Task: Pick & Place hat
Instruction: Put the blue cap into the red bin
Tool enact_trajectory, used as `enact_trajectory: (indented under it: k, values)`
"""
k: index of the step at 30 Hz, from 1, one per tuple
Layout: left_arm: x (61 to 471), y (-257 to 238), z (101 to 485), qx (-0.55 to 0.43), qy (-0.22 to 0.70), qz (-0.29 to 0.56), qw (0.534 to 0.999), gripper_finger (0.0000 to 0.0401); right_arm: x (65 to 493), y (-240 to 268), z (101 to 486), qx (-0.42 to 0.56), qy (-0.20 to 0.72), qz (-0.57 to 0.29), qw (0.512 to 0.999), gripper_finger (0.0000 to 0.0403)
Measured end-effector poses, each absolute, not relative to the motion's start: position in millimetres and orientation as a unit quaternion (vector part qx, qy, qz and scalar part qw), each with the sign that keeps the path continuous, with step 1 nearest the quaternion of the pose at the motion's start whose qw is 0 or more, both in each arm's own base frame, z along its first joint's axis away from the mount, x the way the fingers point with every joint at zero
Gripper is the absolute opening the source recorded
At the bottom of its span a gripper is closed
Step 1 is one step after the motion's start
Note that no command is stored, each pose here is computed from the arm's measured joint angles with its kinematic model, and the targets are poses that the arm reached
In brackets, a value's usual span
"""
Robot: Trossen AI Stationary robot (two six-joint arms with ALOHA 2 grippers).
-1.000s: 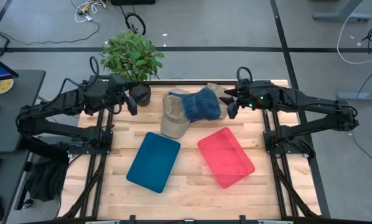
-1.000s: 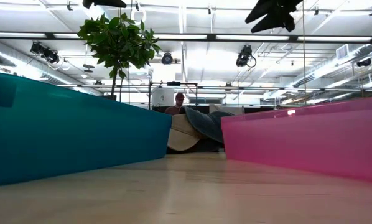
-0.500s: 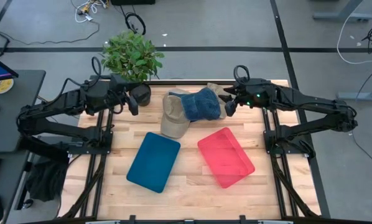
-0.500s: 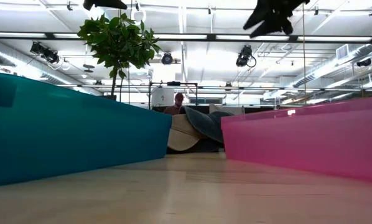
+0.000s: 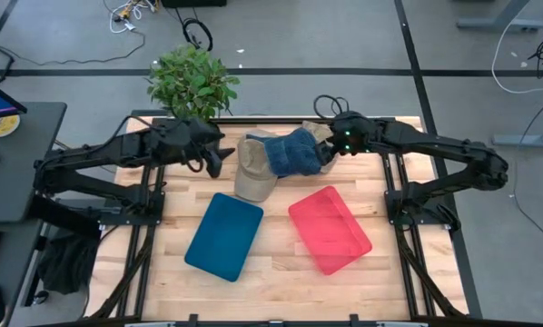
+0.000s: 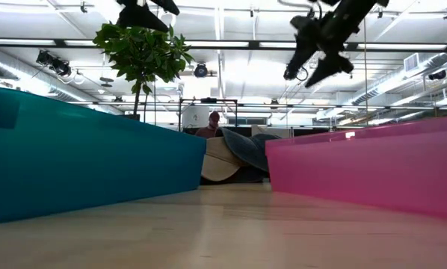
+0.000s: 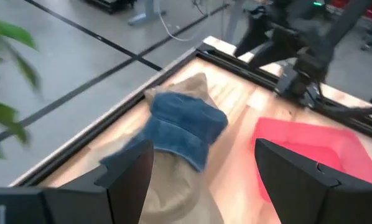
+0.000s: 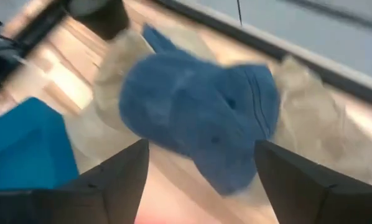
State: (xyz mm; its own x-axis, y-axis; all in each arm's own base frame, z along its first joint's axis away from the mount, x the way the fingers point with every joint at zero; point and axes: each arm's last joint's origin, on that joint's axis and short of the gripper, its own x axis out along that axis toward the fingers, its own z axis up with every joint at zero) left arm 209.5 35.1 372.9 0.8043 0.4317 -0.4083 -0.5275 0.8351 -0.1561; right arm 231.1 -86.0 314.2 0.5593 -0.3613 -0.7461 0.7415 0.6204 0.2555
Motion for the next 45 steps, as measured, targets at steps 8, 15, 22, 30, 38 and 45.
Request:
enact_trajectory:
  k: [8, 15, 22, 30, 38, 45]
  values:
    - [224.7, 35.5, 361.5, -0.134, 0.212, 0.236, 0.939, 0.026, 226.2, -104.7, 272.7, 0.331, 0.418, -0.355, 0.768, 0.0286]
    - [229.6, 36.1, 357.9, -0.133, 0.22, 0.236, 0.937, 0.0243, 223.5, -110.9, 237.9, 0.408, 0.391, -0.327, 0.758, 0.0276]
    - [229.6, 36.1, 357.9, -0.133, 0.22, 0.237, 0.937, 0.0243, 215.9, -120.1, 205.3, 0.456, 0.343, -0.323, 0.755, 0.0291]
    - [229.6, 36.1, 357.9, -0.134, 0.22, 0.237, 0.937, 0.0243, 206.4, -133.0, 183.6, 0.487, 0.275, -0.302, 0.772, 0.0297]
    - [229.7, 36.2, 358.1, -0.134, 0.219, 0.237, 0.937, 0.0243, 192.0, -136.1, 166.2, 0.51, 0.275, -0.313, 0.752, 0.0297]
    - [231.0, 36.4, 360.8, -0.136, 0.204, 0.235, 0.941, 0.0243, 192.7, -135.4, 160.2, 0.524, 0.251, -0.286, 0.762, 0.0297]
